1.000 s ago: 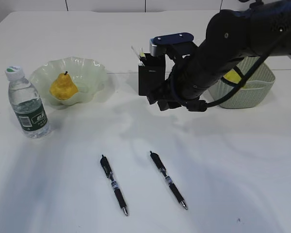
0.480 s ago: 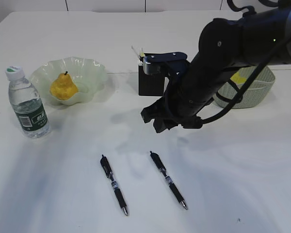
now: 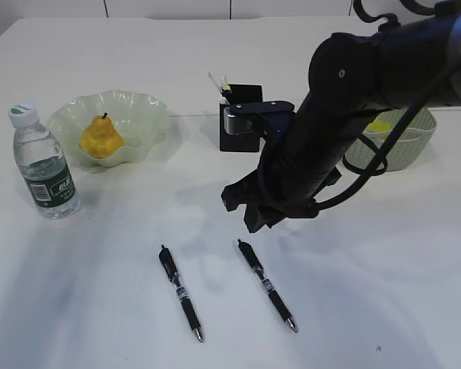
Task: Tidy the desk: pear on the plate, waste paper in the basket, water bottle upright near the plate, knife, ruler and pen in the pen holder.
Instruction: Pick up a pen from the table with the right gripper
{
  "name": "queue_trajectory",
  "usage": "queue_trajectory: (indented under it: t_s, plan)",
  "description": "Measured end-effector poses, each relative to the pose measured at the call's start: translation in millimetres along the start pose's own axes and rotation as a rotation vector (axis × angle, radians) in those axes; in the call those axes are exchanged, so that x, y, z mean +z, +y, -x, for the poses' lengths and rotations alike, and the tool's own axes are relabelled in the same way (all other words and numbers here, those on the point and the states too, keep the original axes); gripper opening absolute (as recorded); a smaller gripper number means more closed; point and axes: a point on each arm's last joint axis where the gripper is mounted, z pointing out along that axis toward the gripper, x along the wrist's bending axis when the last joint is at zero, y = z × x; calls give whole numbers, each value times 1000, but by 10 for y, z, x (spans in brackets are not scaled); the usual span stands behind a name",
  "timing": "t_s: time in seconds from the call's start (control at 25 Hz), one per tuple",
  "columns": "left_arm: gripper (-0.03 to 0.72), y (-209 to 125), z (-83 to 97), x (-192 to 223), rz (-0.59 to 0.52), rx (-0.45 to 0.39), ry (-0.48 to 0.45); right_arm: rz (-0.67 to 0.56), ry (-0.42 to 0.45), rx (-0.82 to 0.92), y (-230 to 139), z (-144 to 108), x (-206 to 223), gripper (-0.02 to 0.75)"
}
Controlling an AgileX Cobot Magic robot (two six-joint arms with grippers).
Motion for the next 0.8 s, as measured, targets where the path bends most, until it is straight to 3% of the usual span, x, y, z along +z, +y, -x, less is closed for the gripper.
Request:
queue_trajectory:
  t_s: [0.8]
  plan:
    - [341, -28, 3, 0, -31, -10, -3, -71, 2, 21, -64, -3, -2, 241]
